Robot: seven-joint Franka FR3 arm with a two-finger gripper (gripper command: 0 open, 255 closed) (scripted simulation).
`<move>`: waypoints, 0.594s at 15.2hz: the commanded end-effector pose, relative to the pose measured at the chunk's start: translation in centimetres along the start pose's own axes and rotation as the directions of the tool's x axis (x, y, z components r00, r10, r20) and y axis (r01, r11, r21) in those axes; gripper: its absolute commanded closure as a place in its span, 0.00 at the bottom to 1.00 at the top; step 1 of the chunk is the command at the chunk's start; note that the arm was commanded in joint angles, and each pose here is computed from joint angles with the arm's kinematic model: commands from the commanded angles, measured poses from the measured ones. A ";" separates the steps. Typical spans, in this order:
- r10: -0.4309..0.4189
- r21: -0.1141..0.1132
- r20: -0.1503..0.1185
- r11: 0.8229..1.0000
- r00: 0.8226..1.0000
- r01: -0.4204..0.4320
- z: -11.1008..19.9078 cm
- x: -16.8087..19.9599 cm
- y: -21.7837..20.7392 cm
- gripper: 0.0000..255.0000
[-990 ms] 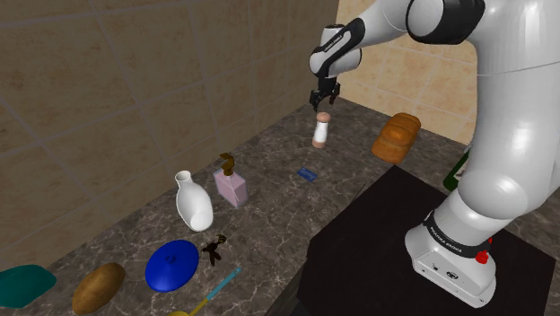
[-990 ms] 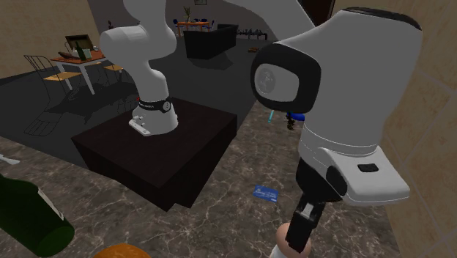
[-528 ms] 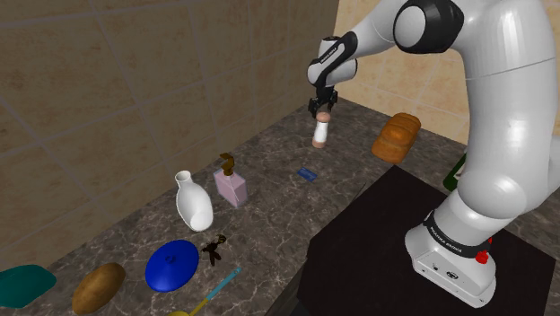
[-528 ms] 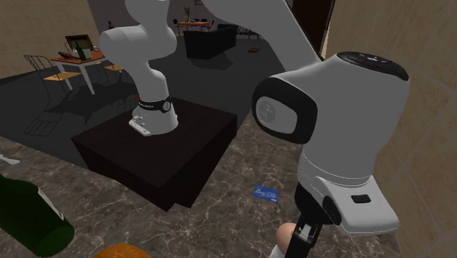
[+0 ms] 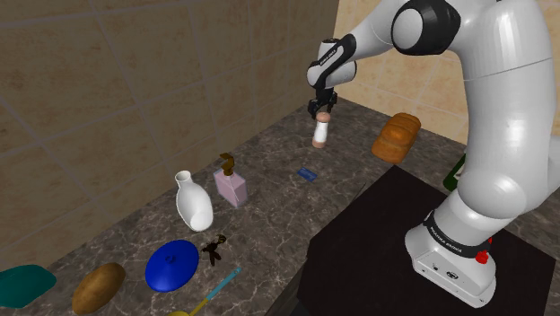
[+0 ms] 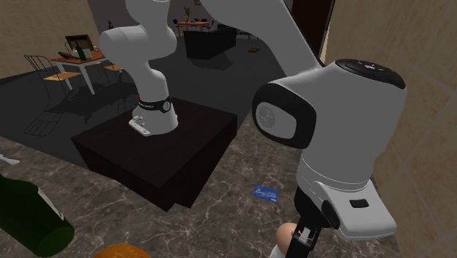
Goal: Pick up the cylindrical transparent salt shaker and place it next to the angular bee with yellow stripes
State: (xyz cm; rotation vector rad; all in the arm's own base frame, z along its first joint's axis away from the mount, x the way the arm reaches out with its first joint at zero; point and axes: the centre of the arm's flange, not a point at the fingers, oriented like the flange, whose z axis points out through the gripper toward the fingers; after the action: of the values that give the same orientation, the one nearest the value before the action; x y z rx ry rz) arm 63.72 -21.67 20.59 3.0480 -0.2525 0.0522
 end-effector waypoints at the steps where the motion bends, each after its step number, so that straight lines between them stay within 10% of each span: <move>1: 0.000 0.000 0.000 1.000 1.000 0.000 0.0 0.0 0.0 0.00; 2: 0.000 0.000 0.000 1.000 1.000 0.000 0.0 0.0 0.0 1.00; 9: 0.000 0.000 0.000 1.000 1.000 0.000 0.0 0.0 0.0 1.00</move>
State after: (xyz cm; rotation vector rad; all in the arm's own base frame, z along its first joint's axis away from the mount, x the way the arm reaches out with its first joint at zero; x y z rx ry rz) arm 63.73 -21.68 20.61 3.0478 -0.2526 0.0527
